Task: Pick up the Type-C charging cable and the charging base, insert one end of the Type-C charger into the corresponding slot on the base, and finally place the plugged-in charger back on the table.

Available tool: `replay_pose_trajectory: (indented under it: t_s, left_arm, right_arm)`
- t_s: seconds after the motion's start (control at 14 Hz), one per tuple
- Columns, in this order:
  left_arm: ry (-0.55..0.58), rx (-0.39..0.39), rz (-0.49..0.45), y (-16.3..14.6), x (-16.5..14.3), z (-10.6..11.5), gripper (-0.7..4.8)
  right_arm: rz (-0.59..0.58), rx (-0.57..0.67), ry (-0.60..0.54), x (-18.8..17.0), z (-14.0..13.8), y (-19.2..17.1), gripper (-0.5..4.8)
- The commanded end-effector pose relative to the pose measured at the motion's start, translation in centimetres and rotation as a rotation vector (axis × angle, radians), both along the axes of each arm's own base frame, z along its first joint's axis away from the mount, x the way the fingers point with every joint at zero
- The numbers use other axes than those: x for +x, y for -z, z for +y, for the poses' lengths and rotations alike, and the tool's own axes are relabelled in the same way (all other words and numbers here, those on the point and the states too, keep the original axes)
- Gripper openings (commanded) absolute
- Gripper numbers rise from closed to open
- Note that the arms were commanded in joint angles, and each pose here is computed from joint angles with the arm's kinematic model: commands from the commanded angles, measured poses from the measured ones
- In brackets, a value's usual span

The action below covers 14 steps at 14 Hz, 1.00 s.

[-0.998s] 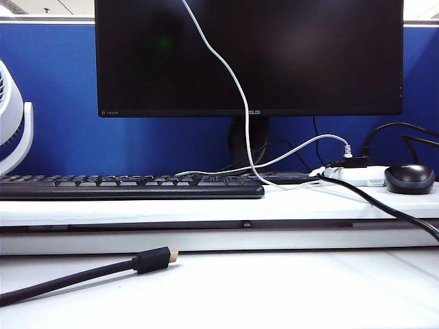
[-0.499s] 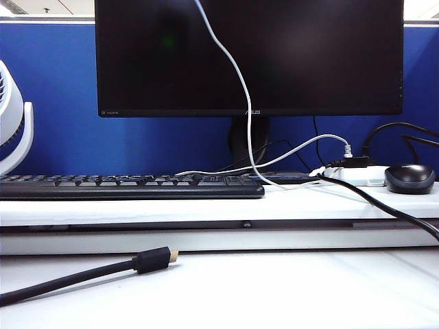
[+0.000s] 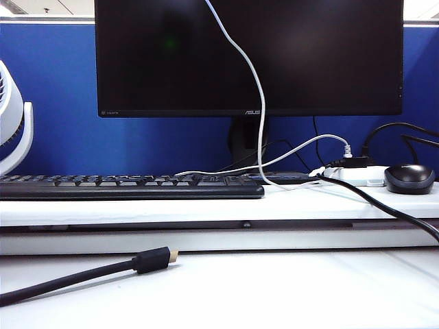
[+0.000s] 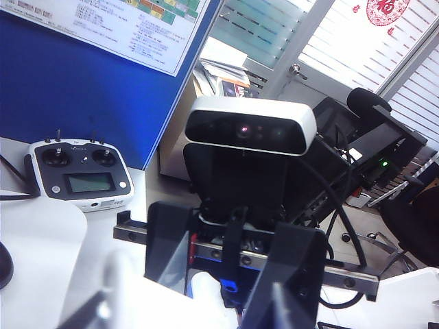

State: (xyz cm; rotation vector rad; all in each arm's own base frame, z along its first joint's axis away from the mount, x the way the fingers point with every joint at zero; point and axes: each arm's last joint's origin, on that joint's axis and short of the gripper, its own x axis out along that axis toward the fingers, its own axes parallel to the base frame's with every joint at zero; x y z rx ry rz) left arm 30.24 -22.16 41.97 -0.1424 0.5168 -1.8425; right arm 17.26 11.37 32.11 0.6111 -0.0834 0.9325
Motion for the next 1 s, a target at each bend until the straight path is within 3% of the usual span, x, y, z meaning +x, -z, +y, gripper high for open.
replay_pose_trajectory:
  t_s: [0.07, 0.36, 0.5, 0.71, 1.0]
  left_arm:
    - [-0.064, 0.088, 0.13, 1.0, 0.5, 1.2, 3.56]
    - [-0.12, 0.094, 0.153, 1.0, 1.4, 2.8, 3.55]
    - [-0.161, 0.1, 0.113, 1.0, 1.9, 3.3, 3.55]
    - [-0.308, 0.196, 0.033, 1.3, 2.5, 3.4, 3.55]
    - [-0.352, 0.217, 0.006, 1.4, 2.8, 3.8, 3.54]
  right_arm:
    - [-0.15, 0.08, 0.096, -0.4, -0.7, -2.1, -0.01]
    - [-0.134, 0.033, 0.133, 0.0, -1.0, -1.7, -0.01]
    - [-0.124, -0.008, 0.164, 0.4, -1.1, -1.4, -0.01]
    - [-0.091, -0.156, 0.227, 0.8, -0.9, -0.2, -0.01]
    - [-0.024, -0.262, 0.226, 1.2, -0.7, 1.1, -0.01]
